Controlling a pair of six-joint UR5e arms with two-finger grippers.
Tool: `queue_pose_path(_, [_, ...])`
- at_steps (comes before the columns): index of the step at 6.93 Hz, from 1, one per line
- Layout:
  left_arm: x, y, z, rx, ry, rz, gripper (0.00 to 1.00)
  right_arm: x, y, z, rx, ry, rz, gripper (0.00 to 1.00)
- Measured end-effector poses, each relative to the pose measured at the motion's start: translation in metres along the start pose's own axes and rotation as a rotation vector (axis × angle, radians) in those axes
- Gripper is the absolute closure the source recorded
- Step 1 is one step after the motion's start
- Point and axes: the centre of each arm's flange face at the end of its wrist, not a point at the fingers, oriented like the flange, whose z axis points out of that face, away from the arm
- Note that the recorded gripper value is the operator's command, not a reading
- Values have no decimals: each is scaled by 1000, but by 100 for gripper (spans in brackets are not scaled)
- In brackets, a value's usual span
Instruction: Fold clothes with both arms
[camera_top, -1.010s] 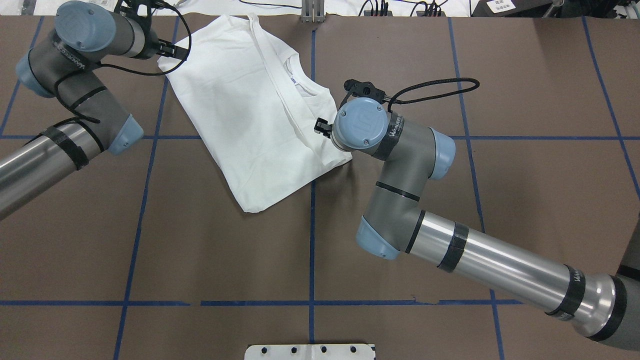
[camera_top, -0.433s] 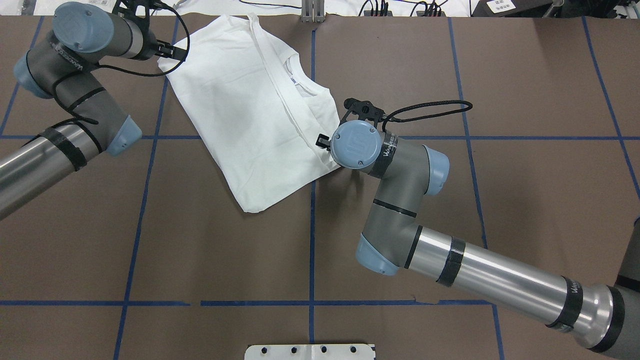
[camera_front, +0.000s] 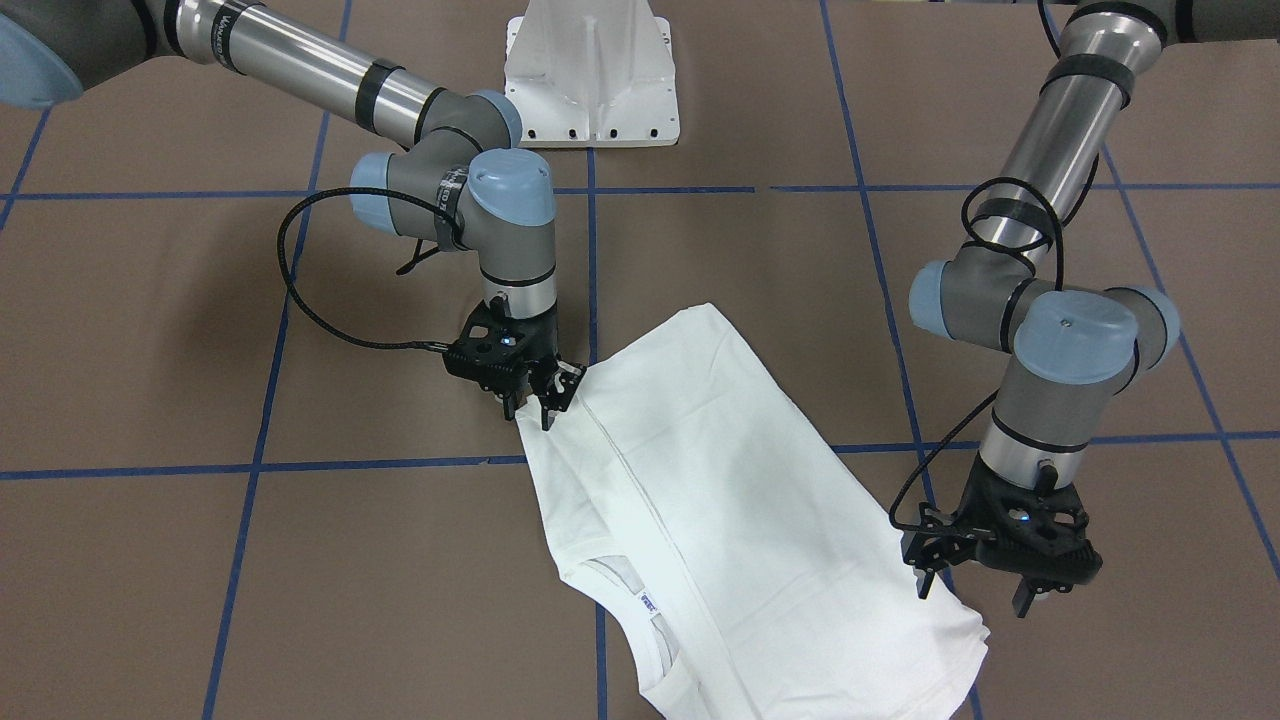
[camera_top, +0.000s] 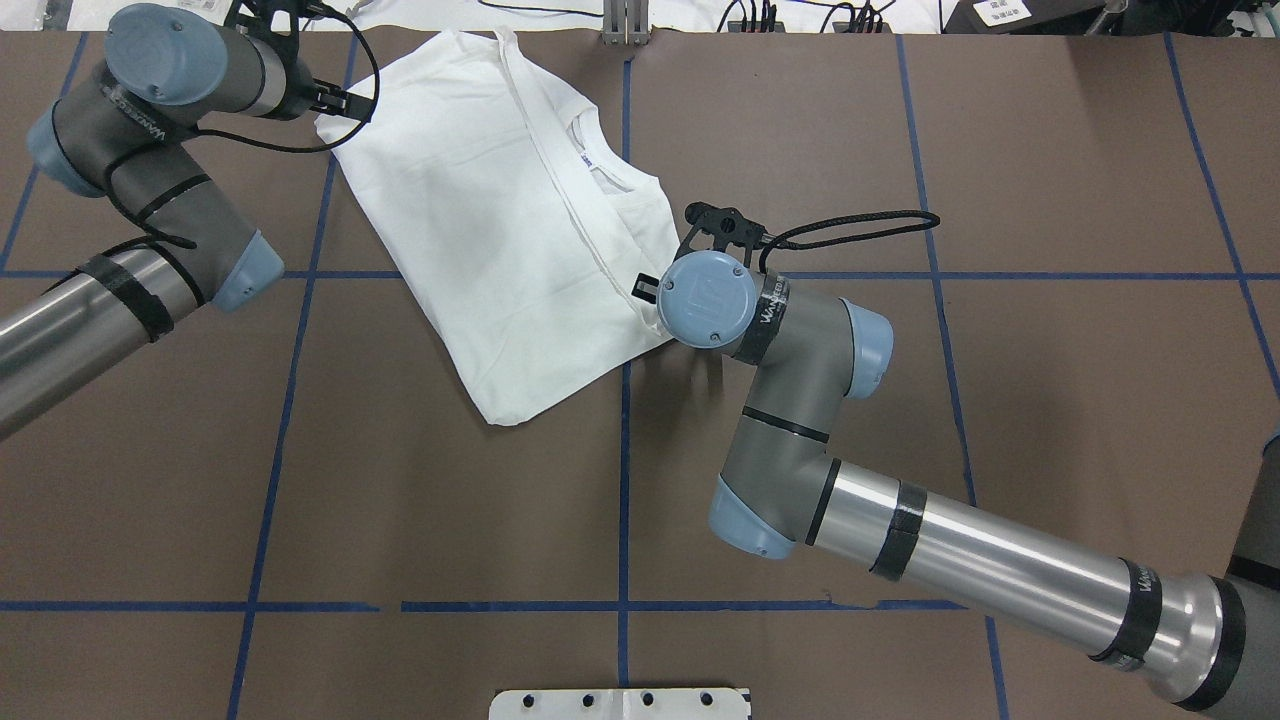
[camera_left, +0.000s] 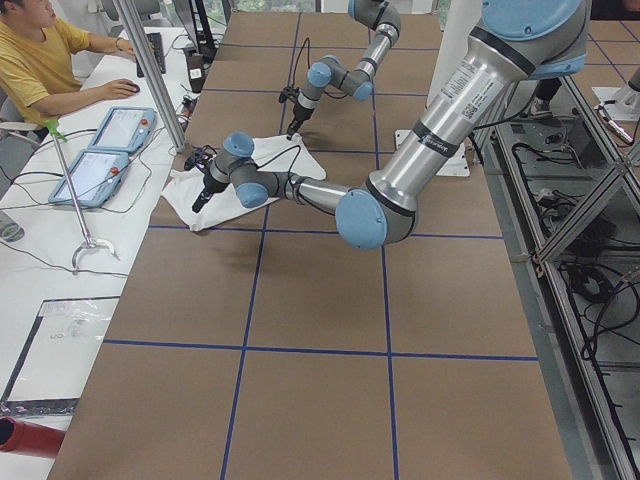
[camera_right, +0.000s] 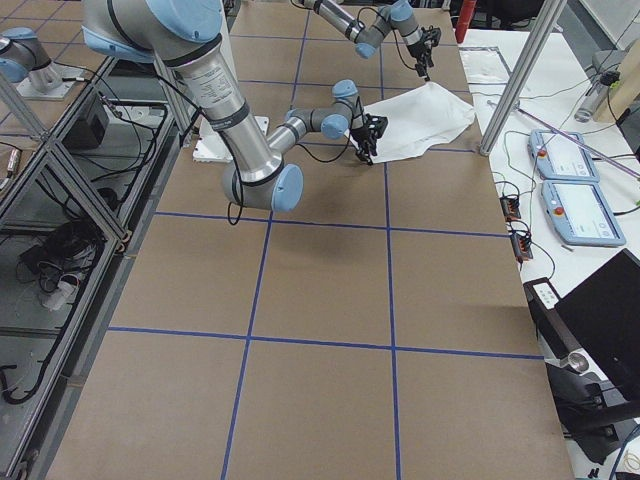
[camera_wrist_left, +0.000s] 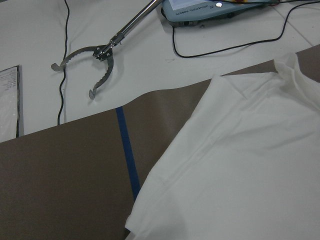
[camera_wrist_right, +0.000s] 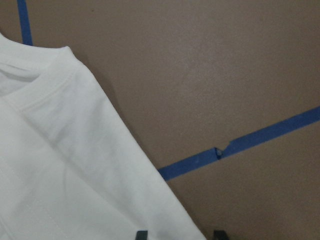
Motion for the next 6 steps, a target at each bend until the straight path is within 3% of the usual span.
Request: queue_pose_path(6, [-5, 9, -11, 11, 9, -3, 0, -6, -19, -13, -1, -14, -3, 100])
